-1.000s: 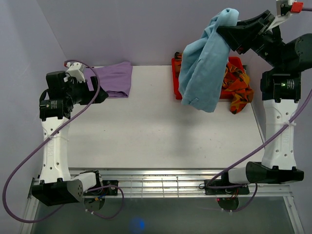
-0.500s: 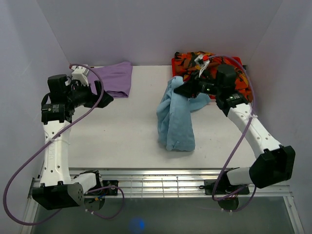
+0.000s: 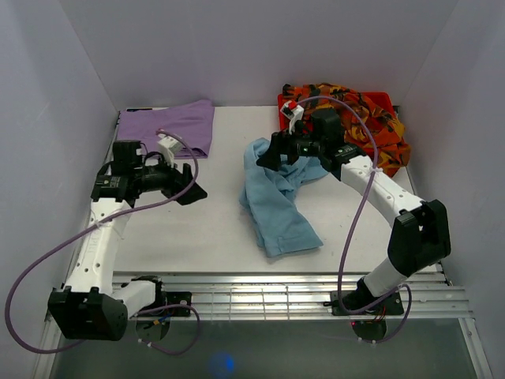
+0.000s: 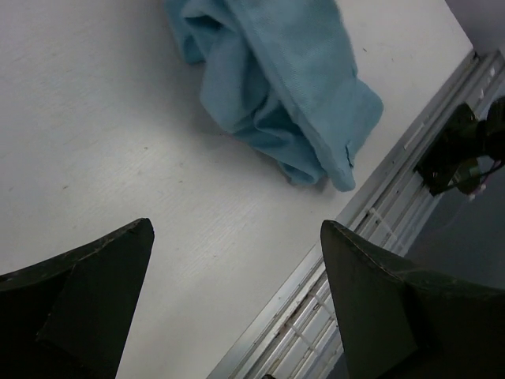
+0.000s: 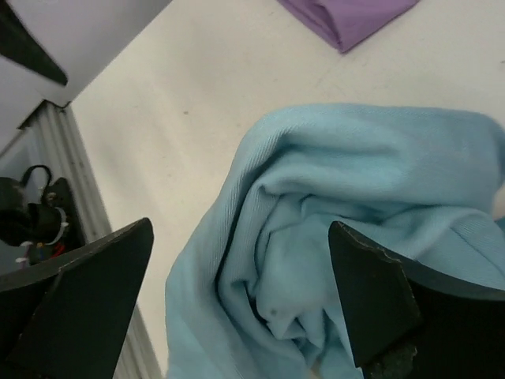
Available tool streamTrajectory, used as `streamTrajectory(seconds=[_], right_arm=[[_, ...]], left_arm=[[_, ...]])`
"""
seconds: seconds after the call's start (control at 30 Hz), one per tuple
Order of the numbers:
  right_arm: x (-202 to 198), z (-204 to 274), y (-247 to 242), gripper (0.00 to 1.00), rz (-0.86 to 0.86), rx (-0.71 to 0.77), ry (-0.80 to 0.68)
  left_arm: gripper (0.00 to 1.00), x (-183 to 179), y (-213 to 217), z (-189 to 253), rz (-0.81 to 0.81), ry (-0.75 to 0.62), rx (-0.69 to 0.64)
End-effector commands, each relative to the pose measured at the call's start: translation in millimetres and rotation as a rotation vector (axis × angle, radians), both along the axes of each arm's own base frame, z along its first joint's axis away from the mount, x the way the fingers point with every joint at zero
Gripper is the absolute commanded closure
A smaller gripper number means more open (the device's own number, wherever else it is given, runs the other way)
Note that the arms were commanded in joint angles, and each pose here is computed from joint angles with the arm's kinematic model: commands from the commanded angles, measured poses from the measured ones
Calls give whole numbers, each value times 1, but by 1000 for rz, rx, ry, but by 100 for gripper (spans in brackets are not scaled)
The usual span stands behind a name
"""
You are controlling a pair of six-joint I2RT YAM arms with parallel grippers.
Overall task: Fold and stack the trousers
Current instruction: Move the trousers to the center of the board
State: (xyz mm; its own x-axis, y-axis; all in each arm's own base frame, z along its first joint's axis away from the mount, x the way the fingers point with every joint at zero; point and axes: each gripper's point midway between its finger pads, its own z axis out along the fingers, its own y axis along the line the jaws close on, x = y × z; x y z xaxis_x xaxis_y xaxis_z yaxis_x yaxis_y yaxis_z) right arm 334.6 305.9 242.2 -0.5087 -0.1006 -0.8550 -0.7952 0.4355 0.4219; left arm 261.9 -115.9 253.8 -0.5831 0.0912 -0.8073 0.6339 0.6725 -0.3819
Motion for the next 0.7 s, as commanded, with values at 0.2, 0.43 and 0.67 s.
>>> streamTrajectory(seconds=[0.2,0.43,0.67], right_arm=[[57,-36,-119,7,-204,-332,-58],[46,-106,-163,12,-216,-479,44],[57,-161,-165,19,-231,-507,125]], left_arm=[[5,-39,-114,-34,-425,-205,254],[5,-56,-203,-76,-687,-384,440],[3,-65,-289,-107,-815,-541,541]])
